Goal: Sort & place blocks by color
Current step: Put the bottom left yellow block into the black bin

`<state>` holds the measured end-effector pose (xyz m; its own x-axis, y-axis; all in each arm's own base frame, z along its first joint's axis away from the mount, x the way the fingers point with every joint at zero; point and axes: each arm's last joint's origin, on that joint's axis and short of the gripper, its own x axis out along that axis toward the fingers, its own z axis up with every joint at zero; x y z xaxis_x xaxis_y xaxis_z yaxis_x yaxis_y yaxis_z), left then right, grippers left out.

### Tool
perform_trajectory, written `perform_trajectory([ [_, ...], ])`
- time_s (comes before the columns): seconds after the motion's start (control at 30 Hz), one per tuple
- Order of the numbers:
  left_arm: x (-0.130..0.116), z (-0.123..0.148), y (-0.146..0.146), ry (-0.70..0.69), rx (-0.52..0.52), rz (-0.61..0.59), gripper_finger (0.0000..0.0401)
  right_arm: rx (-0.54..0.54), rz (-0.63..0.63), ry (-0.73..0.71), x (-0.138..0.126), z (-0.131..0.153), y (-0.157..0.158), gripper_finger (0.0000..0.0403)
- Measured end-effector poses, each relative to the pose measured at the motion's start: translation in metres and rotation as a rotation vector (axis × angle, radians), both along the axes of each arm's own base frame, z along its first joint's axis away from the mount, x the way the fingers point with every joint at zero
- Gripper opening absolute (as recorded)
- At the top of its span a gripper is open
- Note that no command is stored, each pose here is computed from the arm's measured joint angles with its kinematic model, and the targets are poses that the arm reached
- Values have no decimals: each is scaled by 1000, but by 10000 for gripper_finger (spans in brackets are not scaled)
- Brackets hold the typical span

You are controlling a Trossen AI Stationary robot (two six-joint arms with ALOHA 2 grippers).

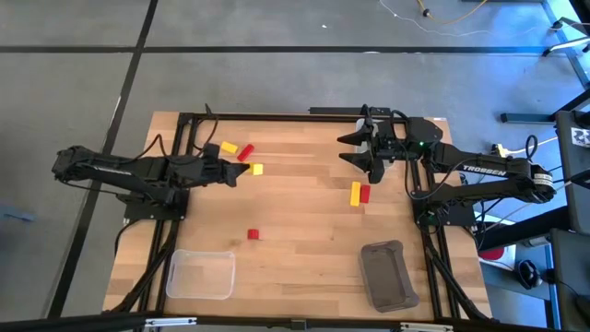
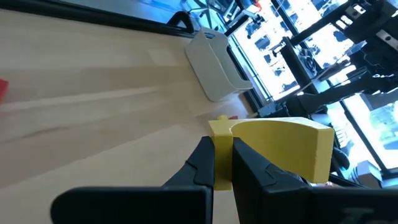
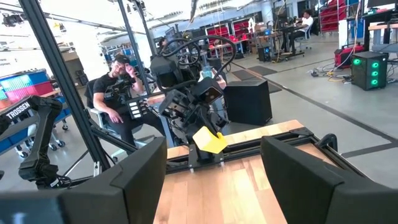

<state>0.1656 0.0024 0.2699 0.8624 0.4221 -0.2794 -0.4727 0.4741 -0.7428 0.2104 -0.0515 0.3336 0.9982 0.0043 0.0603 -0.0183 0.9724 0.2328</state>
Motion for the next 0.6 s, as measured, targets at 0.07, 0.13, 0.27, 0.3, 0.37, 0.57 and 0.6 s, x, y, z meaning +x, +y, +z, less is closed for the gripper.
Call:
perform_trajectory([
  [0.07,0,0,0,-2,0,0,18,0,0,0,0,0,0,262],
  [0.13,0,1,0,-11,-1,1,18,0,0,0,0,0,0,262],
  [0.27,1,4,0,-45,-4,0,18,0,0,0,0,0,0,262],
  [0.3,1,5,0,-52,-5,0,18,0,0,0,0,0,0,262],
  [0.37,2,5,0,-61,-6,0,18,0,1,1,1,-1,0,262],
  [0.57,6,5,-1,-83,-31,-5,18,-56,40,-9,18,-8,6,262],
  [0.6,7,6,-1,-93,-33,-8,18,-72,49,-4,23,-10,7,262],
])
